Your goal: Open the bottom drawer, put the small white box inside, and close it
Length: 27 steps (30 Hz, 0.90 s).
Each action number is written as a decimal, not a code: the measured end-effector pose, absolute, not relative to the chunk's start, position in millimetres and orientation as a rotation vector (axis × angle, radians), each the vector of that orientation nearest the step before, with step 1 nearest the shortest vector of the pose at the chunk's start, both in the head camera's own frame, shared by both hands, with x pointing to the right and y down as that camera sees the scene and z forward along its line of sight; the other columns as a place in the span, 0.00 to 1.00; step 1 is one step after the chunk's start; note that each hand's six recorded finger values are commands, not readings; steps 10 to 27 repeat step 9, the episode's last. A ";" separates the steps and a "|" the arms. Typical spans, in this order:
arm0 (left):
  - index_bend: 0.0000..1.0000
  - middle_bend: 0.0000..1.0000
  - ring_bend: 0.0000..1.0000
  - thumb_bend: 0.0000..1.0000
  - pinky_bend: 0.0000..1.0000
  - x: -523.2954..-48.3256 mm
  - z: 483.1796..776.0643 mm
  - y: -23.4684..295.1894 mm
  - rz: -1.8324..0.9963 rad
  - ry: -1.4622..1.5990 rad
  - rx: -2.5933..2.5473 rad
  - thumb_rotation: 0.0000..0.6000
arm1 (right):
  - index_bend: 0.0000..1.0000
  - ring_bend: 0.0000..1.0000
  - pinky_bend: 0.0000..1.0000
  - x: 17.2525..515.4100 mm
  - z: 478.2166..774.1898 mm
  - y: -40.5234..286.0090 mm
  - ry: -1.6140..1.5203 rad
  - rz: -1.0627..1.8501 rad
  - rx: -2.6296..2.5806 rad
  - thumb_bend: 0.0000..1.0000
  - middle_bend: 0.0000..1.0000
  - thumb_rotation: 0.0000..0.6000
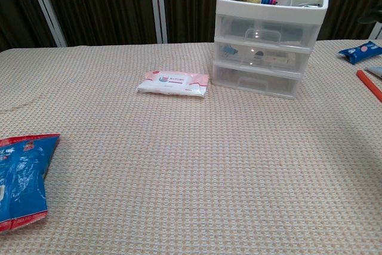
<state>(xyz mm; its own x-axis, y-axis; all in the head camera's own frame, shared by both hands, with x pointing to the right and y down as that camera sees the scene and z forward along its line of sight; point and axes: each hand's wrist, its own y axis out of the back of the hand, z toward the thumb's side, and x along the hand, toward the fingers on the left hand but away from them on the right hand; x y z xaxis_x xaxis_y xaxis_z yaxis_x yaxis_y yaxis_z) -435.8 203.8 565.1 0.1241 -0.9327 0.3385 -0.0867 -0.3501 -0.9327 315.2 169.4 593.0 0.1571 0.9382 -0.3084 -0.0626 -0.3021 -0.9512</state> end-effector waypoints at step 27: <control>0.05 0.00 0.00 0.20 0.00 -443.3 566.4 200.9 -1.369 0.944 -1.556 1.00 | 0.05 0.00 0.00 360.8 574.8 207.5 -1.039 1.326 -1.628 0.02 0.00 1.00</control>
